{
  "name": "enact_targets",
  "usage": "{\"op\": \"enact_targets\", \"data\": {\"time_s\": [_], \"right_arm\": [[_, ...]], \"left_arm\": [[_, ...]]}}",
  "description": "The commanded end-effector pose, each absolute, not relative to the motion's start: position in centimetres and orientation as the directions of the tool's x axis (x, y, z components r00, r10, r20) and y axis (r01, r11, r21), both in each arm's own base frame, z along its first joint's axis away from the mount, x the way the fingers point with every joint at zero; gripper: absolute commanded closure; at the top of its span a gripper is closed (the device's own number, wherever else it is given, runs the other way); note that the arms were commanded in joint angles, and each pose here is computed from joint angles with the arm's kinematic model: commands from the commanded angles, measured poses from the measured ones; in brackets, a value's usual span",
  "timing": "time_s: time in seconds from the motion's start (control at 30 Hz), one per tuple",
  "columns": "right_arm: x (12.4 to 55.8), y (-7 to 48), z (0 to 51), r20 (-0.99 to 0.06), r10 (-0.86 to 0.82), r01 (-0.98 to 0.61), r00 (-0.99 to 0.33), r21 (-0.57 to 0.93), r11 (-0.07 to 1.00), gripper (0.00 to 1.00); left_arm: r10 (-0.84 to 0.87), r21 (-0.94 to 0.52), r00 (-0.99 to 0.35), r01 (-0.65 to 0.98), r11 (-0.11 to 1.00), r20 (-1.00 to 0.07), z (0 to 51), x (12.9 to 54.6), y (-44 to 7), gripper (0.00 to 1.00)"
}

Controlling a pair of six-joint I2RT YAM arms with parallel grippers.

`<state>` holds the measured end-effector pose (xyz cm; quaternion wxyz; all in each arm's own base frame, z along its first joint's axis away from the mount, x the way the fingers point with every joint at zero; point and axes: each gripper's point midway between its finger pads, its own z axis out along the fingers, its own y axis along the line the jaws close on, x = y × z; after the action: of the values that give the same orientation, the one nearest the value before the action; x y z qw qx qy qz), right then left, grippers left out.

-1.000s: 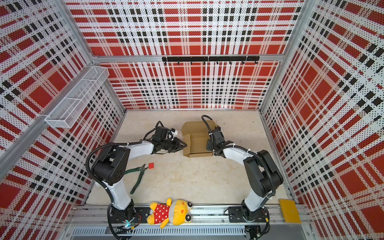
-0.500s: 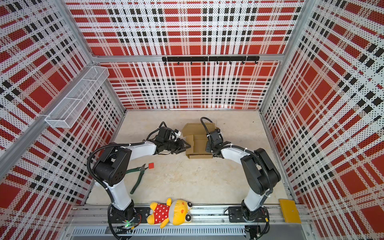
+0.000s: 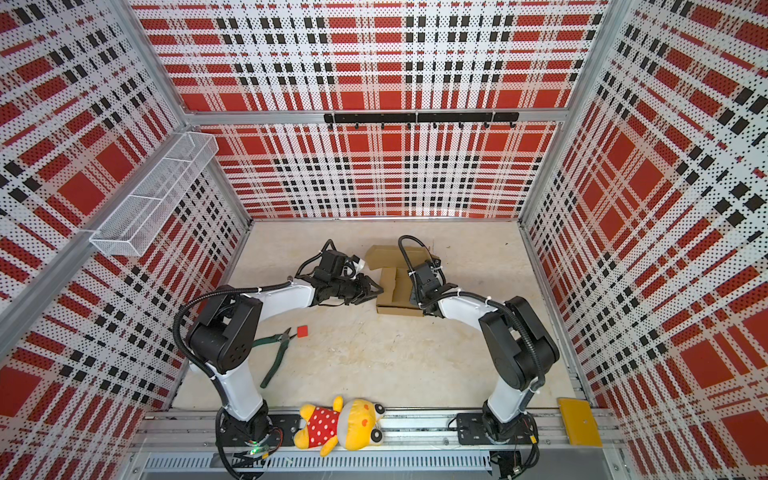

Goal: Fold the paper box

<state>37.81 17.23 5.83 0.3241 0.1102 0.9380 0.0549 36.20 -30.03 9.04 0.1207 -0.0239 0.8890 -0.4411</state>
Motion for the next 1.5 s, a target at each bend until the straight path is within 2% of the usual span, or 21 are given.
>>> {"op": "enact_targets", "data": {"time_s": [0.0,0.47,0.77,1.0,1.3,1.47], "right_arm": [[38.8,18.1,6.4,-0.616,0.296,0.199,-0.730,0.223,0.954,0.89],[38.8,20.4,7.3,-0.646,0.324,0.194,-0.692,0.266,0.944,0.90],[38.2,22.4,8.0,-0.660,0.338,0.194,-0.671,0.284,0.939,0.90],[37.8,23.3,7.9,-0.648,0.348,0.196,-0.677,0.297,0.935,0.90],[37.4,24.2,7.1,-0.637,0.373,0.194,-0.675,0.335,0.922,0.90],[37.3,24.8,7.3,-0.630,0.372,0.183,-0.682,0.346,0.920,0.91]], "left_arm": [[-0.117,-0.763,-0.969,0.093,0.640,-0.216,9.1,36.2,-31.0,0.65],[-0.077,-0.592,-0.961,0.099,0.800,-0.266,6.6,36.7,-29.0,0.65],[-0.009,-0.384,-0.943,0.127,0.915,-0.334,5.6,37.5,-26.0,0.66],[0.011,-0.316,-0.927,0.139,0.939,-0.375,6.0,38.1,-24.8,0.66],[0.001,-0.277,-0.926,0.113,0.954,-0.376,5.0,38.8,-23.0,0.64],[0.039,-0.246,-0.918,0.146,0.958,-0.394,5.2,38.9,-23.3,0.68]]}}
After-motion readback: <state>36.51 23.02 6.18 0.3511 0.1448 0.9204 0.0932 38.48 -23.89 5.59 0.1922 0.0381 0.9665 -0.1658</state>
